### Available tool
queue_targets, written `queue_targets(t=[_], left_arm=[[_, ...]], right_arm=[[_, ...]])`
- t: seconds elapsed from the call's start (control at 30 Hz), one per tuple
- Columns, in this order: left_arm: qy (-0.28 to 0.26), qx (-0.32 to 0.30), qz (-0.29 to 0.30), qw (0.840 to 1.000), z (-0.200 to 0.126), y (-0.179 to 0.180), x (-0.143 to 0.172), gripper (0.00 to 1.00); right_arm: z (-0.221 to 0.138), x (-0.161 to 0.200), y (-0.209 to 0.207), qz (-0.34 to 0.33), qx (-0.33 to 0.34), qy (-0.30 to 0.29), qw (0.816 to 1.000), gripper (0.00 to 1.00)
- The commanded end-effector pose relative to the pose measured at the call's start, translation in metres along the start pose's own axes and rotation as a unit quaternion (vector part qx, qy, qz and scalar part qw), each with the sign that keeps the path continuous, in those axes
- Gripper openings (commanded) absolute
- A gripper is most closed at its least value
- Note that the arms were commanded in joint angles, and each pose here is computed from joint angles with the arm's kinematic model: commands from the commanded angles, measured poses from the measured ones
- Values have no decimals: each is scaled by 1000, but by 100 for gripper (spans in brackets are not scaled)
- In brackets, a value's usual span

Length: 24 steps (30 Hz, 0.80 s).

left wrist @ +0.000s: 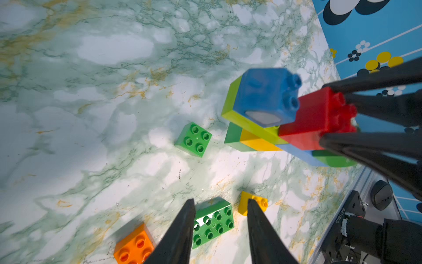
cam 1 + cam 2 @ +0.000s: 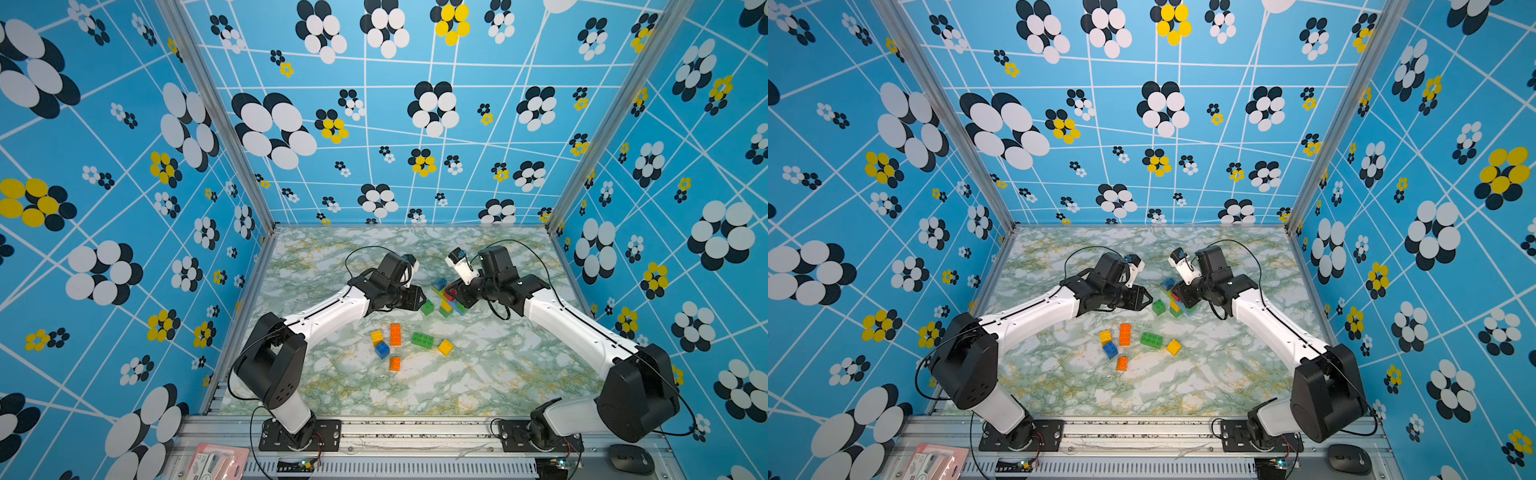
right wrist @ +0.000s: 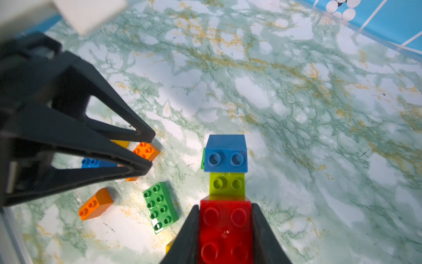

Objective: Assemble a fork with lego
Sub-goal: Adjust the lego brick at the center of the board.

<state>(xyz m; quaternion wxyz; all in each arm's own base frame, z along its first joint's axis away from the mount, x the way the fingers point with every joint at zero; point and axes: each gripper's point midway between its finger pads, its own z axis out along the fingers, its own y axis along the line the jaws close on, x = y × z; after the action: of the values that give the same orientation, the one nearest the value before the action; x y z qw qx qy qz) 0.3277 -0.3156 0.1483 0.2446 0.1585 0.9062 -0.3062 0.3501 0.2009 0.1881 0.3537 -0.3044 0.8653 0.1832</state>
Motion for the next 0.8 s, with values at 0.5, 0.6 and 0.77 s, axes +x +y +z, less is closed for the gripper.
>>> queue_targets(t=[0.5, 0.6, 0.77], left_arm=[[24, 16, 27, 999, 29, -15, -10, 68], [32, 19, 27, 999, 35, -15, -8, 69], [42, 22, 28, 998, 44, -15, -7, 69]], right_arm=[[2, 8, -34, 319, -215, -16, 923, 10], [15, 15, -39, 341, -223, -3, 913, 13], [26, 28, -50, 365, -219, 11, 905, 15]])
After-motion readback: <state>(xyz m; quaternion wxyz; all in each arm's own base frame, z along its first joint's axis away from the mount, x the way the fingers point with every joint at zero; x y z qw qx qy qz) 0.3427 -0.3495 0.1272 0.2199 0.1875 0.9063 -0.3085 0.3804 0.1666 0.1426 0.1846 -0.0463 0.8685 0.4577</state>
